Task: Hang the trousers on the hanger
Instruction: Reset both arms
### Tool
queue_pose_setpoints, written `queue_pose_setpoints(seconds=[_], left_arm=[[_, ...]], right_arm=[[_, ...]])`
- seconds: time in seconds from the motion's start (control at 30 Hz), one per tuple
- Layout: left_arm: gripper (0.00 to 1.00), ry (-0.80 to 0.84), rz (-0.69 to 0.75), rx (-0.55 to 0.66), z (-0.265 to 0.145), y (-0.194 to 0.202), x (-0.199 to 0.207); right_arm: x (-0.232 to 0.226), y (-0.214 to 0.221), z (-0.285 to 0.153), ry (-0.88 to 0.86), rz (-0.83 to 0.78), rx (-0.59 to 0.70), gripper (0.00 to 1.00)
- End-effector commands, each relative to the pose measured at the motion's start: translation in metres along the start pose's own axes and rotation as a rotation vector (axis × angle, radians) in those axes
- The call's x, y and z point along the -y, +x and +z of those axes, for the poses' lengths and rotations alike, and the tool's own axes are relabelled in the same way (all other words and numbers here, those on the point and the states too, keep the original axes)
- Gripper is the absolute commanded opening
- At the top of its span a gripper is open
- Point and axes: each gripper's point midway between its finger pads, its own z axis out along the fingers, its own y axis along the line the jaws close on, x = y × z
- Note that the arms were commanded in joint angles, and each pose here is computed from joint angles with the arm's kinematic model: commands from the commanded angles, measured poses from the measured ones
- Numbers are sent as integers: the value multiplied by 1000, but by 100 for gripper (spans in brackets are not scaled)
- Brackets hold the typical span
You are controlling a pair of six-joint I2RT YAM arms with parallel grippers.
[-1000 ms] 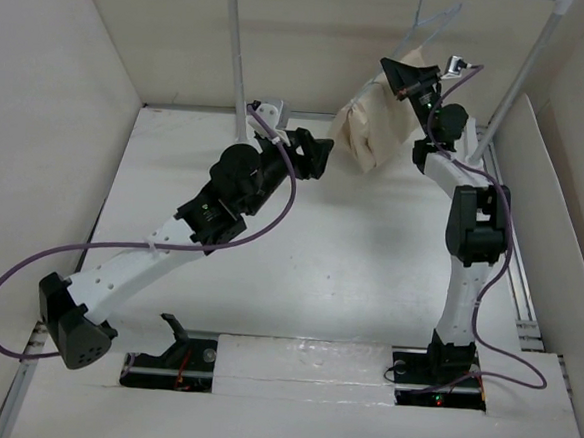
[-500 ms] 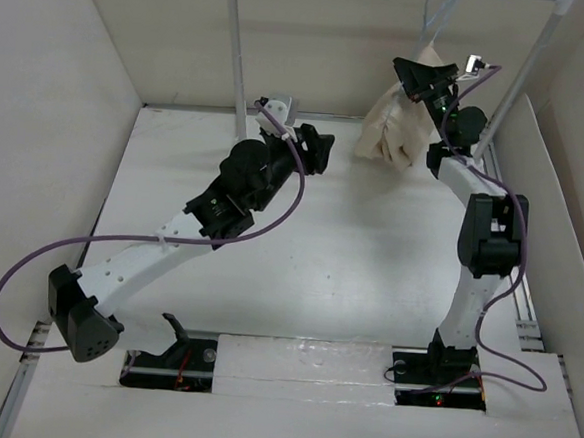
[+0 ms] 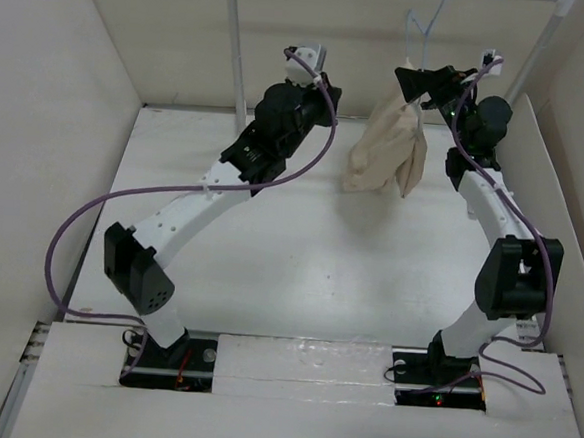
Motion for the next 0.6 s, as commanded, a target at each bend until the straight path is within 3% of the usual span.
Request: queue_pose_setpoints(seconds=[0.0, 0.13, 0.2, 0.23, 0.4, 0.43, 0.57], left_arm=[[0, 77, -4, -10, 10, -6, 18], [0, 107, -22, -32, 17, 7, 23], [8, 110, -36, -39, 17, 10, 24], [18, 114, -39, -42, 17, 14, 24], [36, 145, -57, -36, 8, 10, 28], [44, 153, -65, -27, 3, 9, 29], [54, 152, -72, -17, 2, 14, 27]], right_arm=[[13, -10, -12, 101, -171, -19, 100], [45, -19, -28, 234, -247, -33, 100], [53, -30, -30, 272, -294, -34, 100], [57, -34, -33, 291, -307, -32, 100], [71, -51, -42, 408, -427, -47, 100], [73, -58, -48, 428, -447, -32, 100], [48, -84, -53, 384, -521, 55, 100]])
